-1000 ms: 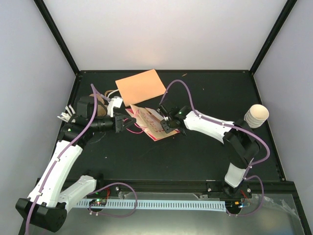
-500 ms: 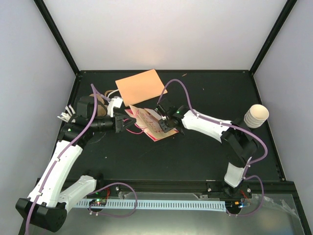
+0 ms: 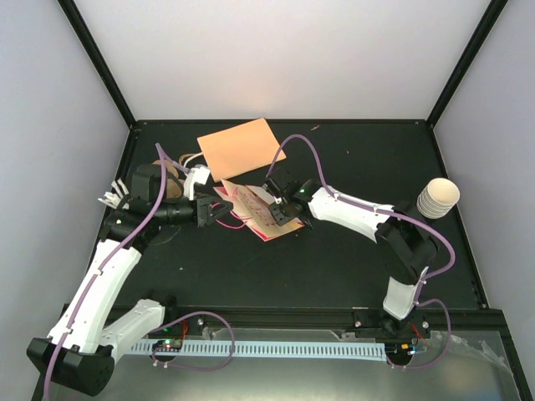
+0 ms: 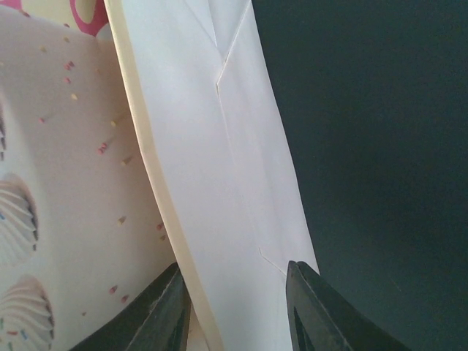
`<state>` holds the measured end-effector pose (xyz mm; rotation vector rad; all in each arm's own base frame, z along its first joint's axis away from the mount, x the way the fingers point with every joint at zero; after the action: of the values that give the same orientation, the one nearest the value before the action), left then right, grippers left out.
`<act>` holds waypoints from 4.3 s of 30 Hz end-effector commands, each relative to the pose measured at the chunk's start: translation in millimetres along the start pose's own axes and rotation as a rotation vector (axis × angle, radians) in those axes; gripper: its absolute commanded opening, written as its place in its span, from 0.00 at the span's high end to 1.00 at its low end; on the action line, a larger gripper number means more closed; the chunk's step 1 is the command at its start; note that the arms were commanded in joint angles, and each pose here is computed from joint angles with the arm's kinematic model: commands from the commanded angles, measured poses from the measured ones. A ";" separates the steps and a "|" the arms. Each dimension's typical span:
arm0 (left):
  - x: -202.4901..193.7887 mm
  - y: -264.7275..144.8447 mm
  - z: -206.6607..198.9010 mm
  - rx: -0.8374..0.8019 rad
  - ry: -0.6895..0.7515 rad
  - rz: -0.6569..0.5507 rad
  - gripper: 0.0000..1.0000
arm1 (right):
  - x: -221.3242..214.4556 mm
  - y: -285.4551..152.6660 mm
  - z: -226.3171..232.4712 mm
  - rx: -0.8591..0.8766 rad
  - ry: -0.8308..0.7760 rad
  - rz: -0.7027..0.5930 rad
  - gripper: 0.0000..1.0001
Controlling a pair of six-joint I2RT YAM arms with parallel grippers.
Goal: Pack the takeout coffee
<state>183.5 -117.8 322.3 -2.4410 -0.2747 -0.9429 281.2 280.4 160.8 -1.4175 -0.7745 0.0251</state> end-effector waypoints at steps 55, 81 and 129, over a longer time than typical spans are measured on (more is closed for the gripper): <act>-3.0 -1.9 2.1 0.020 0.012 0.009 0.98 | -3.0 -24.6 -2.2 0.047 0.030 -0.074 0.99; -18.0 -19.7 64.2 0.414 -0.167 -0.045 0.98 | -50.6 -46.8 -85.0 0.391 0.419 -0.126 0.99; -31.0 -37.1 98.1 0.395 -0.255 -0.089 0.99 | -98.9 -53.5 -152.3 0.525 0.805 -0.278 0.95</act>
<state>199.1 -42.8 251.5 -2.2282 -0.5627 -0.5000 252.1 110.5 172.4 -0.6313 -0.2539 -0.3807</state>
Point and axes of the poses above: each gripper's point midway between its finger pads, its own y axis out along the fingers, its own z axis along the line the jaws close on, x = y × z, the point moved 8 cm from there along -y, back along the fingers, and after that the axes turned 5 degrees about y, right-handed, at the moved point
